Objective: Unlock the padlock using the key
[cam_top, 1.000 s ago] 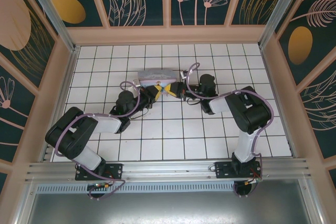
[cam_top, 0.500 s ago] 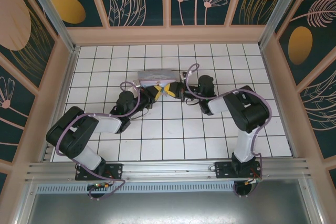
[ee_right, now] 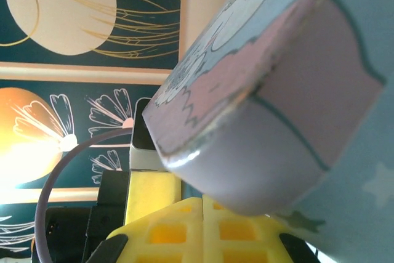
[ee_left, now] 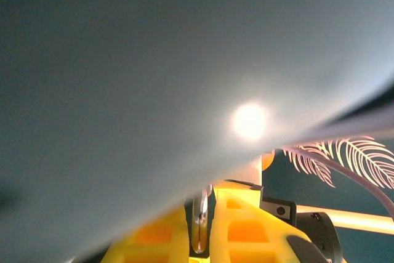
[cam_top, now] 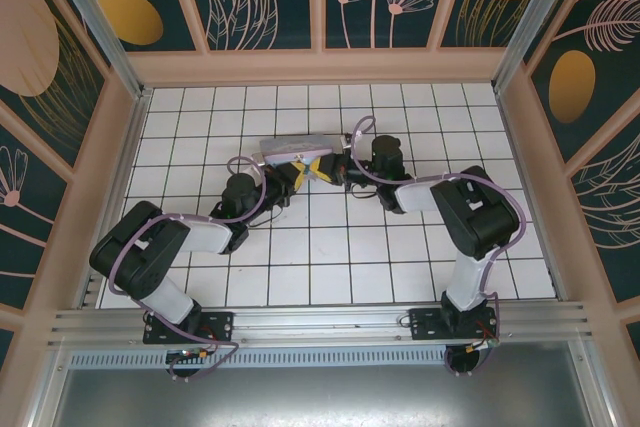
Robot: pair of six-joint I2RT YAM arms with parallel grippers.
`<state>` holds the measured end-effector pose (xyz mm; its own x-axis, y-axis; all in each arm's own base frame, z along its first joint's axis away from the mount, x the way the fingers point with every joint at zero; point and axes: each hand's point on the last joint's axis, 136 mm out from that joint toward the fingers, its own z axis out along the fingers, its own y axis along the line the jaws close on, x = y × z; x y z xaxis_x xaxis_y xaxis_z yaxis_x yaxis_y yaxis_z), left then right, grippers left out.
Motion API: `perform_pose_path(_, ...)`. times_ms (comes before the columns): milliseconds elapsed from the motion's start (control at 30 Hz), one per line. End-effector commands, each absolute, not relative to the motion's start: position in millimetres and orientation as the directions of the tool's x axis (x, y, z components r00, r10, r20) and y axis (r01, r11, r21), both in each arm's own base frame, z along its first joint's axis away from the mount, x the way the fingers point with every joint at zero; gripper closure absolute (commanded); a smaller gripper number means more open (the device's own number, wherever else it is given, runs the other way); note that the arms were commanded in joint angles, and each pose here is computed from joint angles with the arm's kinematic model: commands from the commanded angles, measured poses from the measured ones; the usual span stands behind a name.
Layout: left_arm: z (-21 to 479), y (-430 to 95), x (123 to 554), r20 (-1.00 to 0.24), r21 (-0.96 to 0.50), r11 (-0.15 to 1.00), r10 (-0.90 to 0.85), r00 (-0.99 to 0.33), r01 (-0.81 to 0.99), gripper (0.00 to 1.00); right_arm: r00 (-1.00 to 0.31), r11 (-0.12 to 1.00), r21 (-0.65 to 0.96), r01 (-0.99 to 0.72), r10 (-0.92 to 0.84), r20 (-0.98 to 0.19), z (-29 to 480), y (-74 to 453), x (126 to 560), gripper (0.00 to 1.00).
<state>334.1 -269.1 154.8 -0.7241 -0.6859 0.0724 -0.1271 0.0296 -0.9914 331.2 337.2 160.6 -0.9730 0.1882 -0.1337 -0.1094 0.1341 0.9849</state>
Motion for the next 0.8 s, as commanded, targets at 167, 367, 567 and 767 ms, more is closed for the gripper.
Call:
perform_pose_path(167, 151, -314, 279, 0.072, -0.992, 0.06, -0.432, -0.899, -0.108, 1.0, -0.935, 0.097, 0.975, -0.2, 0.279, -0.22, 190, 342, 337, 1.0)
perform_pose_path(367, 143, -312, 282, 0.083, -0.987, 0.083, -0.455, -0.887, -0.135, 1.0, -0.934, 0.09, 0.977, -0.194, 0.288, -0.212, 189, 337, 333, 0.88)
perform_pose_path(567, 135, -309, 282, 0.091, -0.983, 0.1, -0.466, -0.88, -0.154, 1.0, -0.934, 0.083, 0.978, -0.192, 0.29, -0.208, 190, 335, 329, 0.77)
perform_pose_path(767, 135, -309, 283, 0.093, -0.983, 0.099, -0.472, -0.877, -0.157, 1.0, -0.927, 0.093, 0.978, -0.188, 0.313, -0.208, 190, 323, 331, 0.63)
